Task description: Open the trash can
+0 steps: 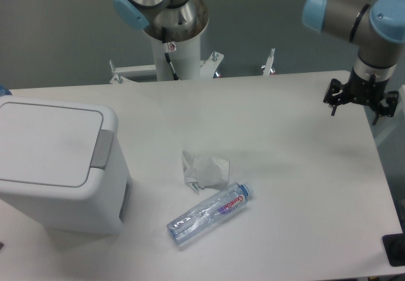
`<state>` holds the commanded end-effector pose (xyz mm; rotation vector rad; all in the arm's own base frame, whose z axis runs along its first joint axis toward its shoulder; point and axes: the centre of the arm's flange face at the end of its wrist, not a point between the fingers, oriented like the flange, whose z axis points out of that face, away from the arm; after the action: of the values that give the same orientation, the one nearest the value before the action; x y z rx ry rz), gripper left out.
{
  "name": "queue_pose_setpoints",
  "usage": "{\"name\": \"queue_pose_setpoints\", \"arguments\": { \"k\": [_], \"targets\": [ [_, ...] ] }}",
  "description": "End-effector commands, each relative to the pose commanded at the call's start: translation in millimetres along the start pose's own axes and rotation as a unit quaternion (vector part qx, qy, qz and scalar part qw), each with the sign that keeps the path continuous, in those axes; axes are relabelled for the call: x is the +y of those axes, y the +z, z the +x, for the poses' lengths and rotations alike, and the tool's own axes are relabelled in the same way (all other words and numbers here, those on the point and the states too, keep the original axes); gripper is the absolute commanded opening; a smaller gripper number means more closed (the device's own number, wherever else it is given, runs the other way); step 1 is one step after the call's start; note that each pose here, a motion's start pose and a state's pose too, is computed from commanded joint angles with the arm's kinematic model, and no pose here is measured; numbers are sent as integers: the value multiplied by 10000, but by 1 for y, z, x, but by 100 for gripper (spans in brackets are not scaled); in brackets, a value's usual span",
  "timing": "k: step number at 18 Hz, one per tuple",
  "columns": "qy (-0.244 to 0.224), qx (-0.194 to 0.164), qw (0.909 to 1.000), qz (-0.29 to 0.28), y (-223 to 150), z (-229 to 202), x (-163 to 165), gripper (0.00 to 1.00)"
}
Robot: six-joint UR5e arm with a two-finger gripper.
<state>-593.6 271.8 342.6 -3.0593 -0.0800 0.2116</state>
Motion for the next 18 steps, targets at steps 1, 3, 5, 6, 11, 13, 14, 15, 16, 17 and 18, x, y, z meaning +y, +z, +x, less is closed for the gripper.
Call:
{"name": "queue_pose_setpoints", "arguments": {
  "k": [1, 3, 5, 6, 11, 13, 14, 15, 16, 17, 18],
  "targets": [
    [-7, -8, 10000, 1, -1, 0, 1, 100],
    [39, -24, 10000, 29, -3, 0, 0, 100],
    [89, -36, 9997, 211, -8, 4, -6, 100],
    [57, -55, 9993, 361, -7, 4, -10, 100],
    [-702, -22, 9920, 1049, -35, 20, -25, 100],
    [-903, 123, 9875, 1290, -37, 28, -37, 100],
    [-1148, 182, 9833, 1397, -40, 30, -42, 100],
    [-1444, 268, 9776, 1509, -46, 35, -48, 100],
    [-1643, 360, 9731, 1573, -50, 42, -56, 100],
    [-1705, 440, 9712, 1604, -51, 51, -67, 100],
    [-1676, 481, 9713, 1619, -52, 61, -79, 100]
  ]
}}
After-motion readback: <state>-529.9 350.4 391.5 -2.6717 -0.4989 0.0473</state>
